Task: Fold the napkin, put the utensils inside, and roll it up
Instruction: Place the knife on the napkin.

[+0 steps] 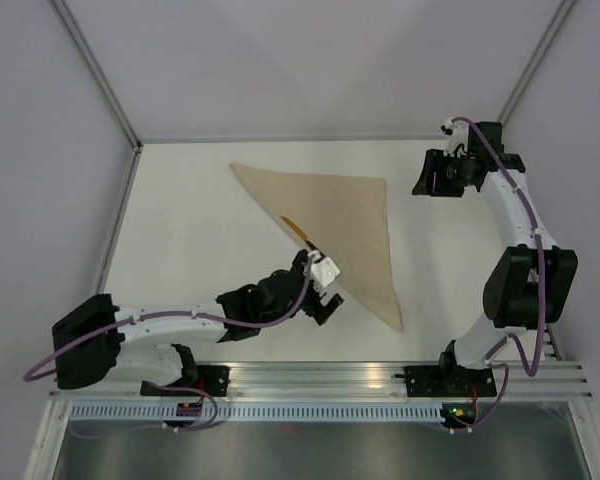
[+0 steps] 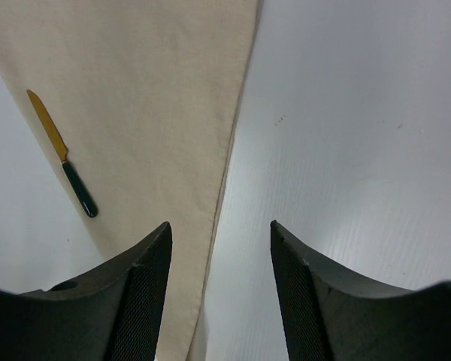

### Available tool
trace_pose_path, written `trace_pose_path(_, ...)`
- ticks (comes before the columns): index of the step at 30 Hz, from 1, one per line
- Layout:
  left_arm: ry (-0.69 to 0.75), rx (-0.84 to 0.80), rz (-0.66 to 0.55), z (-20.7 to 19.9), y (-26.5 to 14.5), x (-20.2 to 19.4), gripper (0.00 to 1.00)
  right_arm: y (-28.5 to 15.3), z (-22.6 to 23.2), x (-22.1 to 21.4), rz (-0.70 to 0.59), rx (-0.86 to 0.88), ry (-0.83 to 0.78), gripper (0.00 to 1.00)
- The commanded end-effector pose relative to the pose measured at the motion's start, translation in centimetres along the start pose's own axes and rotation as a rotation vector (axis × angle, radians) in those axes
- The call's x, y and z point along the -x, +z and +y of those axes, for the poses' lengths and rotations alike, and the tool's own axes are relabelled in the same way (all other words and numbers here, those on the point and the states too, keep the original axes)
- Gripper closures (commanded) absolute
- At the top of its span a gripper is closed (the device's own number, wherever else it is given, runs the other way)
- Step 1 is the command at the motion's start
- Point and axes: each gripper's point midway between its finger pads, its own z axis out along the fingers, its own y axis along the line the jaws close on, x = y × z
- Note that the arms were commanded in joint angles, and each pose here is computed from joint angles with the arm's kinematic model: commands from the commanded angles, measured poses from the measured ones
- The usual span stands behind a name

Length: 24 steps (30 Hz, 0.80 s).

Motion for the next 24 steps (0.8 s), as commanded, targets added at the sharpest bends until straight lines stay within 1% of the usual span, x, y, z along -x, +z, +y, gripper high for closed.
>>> trace_pose_path(1, 0.203, 0.051, -0.114, -1.2, 1.8, 1.9, 0.05, 0.4, -0.3, 0.1, -0.004, 0.023, 0.042, 0.4)
trace_pose_path(2, 0.217, 0.043, -0.143, -1.9, 2.2, 2.3, 0.05, 0.4, -0.4, 0.1, -0.004, 0.023, 0.042, 0.4)
trace_pose_path(3, 0.267, 0.034, -0.112, -3.1, 3.0, 0.8, 0.06, 0.4, -0.6, 0.0, 0.001, 0.02, 0.041, 0.4)
trace_pose_path(5, 0.296, 0.032, -0.103, -4.1, 3.8, 0.1, 0.07, 0.4, -1.0, 0.0, 0.002, 0.012, 0.036, 0.4)
trace_pose_path(6, 0.314, 0.021, -0.121, -5.3, 4.2, 0.6, 0.08, 0.5, -1.2, -0.1, 0.005, 0.007, 0.031, 0.4)
trace_pose_path(7, 0.348, 0.014, -0.084, -6.1, 5.1, -1.1, 0.08, 0.5, -1.4, -0.3, 0.009, 0.002, 0.031, 0.4)
trace_pose_path(8, 0.374, 0.01, -0.081, -6.8, 5.4, -1.5, 0.08, 0.7, -1.4, -0.3, 0.011, 0.003, 0.031, 0.41)
trace_pose_path(9, 0.412, 0.01, -0.104, -8.1, 5.7, -0.8, 0.08, 0.9, -1.7, -0.6, 0.02, 0.002, 0.035, 0.41)
trace_pose_path(10, 0.46, 0.005, -0.063, -8.8, 6.7, -2.8, 0.08, 0.9, -1.8, -0.6, 0.021, 0.002, 0.037, 0.41)
trace_pose_path(11, 0.501, 0.02, -0.077, -9.3, 7.2, -2.2, 0.09, 1.0, -1.9, -0.7, 0.022, 0.002, 0.041, 0.42)
trace_pose_path(12, 0.527, 0.01, -0.093, -10.6, 7.5, -2.4, 0.09, 1.2, -2.1, -0.8, 0.025, 0.001, 0.043, 0.42)
trace_pose_path(13, 0.546, 0.014, -0.102, -11.1, 7.8, -2.4, 0.09, 1.2, -2.1, -0.8, 0.024, 0.002, 0.044, 0.42)
trace_pose_path(14, 0.582, 0.014, -0.091, -11.7, 8.6, -3.1, 0.09, 1.3, -2.3, -0.9, 0.024, 0.002, 0.047, 0.43)
trace_pose_path(24, 0.606, -0.106, -0.087, -15.0, 10.5, -4.5, 0.09, 1.9, -3.4, -1.1, 0.027, -0.009, 0.069, 0.46)
